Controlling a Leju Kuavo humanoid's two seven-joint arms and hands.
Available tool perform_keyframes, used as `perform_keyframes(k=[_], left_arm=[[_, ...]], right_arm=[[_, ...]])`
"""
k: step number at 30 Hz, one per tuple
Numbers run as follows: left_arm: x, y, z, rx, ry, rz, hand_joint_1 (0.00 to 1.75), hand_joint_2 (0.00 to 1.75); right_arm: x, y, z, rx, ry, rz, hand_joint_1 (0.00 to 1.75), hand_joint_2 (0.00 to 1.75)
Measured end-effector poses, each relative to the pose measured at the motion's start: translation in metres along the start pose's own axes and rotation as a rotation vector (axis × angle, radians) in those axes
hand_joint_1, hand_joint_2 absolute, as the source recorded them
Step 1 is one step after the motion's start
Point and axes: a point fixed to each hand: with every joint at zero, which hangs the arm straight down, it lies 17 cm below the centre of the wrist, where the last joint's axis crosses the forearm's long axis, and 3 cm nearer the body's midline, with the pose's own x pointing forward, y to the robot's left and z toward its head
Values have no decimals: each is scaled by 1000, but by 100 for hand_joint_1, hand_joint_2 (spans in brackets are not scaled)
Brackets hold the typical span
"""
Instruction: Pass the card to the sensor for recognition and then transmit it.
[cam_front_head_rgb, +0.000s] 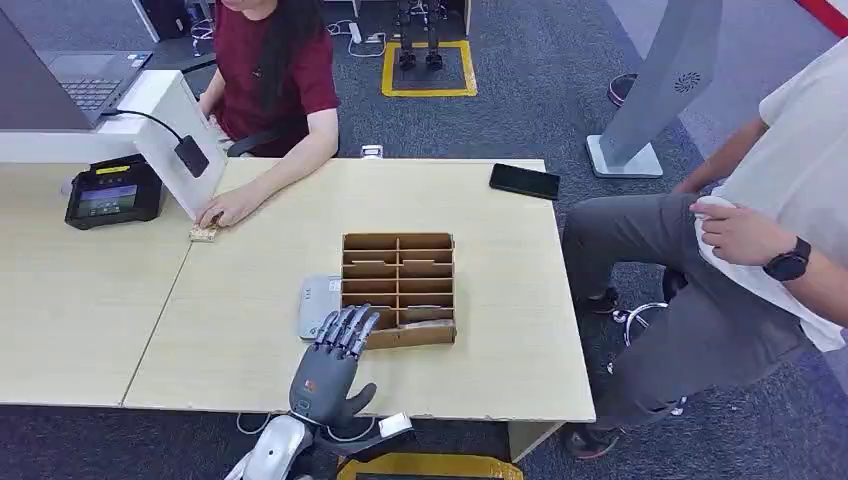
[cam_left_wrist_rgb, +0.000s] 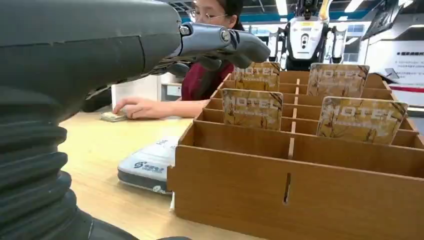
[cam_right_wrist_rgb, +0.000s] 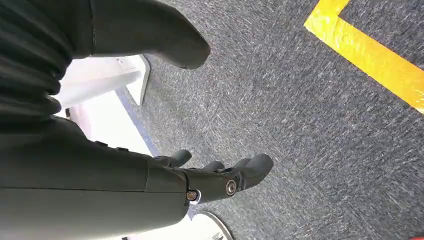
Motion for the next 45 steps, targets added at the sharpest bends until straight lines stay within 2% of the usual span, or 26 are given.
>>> perform_keyframes(k=[10,14,18,20,23,28,39,45], left_arm=[[0,-8,2,-33,5,10,0,175],[8,-8,2,-34,-18,82,0,175],[19,8,-2,9,-49,140,0,175],[25,28,-7,64,-62,150,0,175],[32,56,-15,128,-86,147,0,175],[35,79,-22,180,-106,124,0,175],[34,93,-27,211,-114,117,0,175],[14,83,-35,193,-53,45,0,175]], right_arm=[[2,0,0,-3,-5,9,0,175],[3,1,1,-3,-6,9,0,175],[4,2,1,-2,-4,-1,0,175],[4,3,1,-2,-3,-4,0,175],[4,4,2,-2,-1,-8,0,175],[4,3,2,-3,-1,-7,0,175],[5,4,2,-2,-6,1,0,175],[7,4,2,-1,-10,5,0,175]])
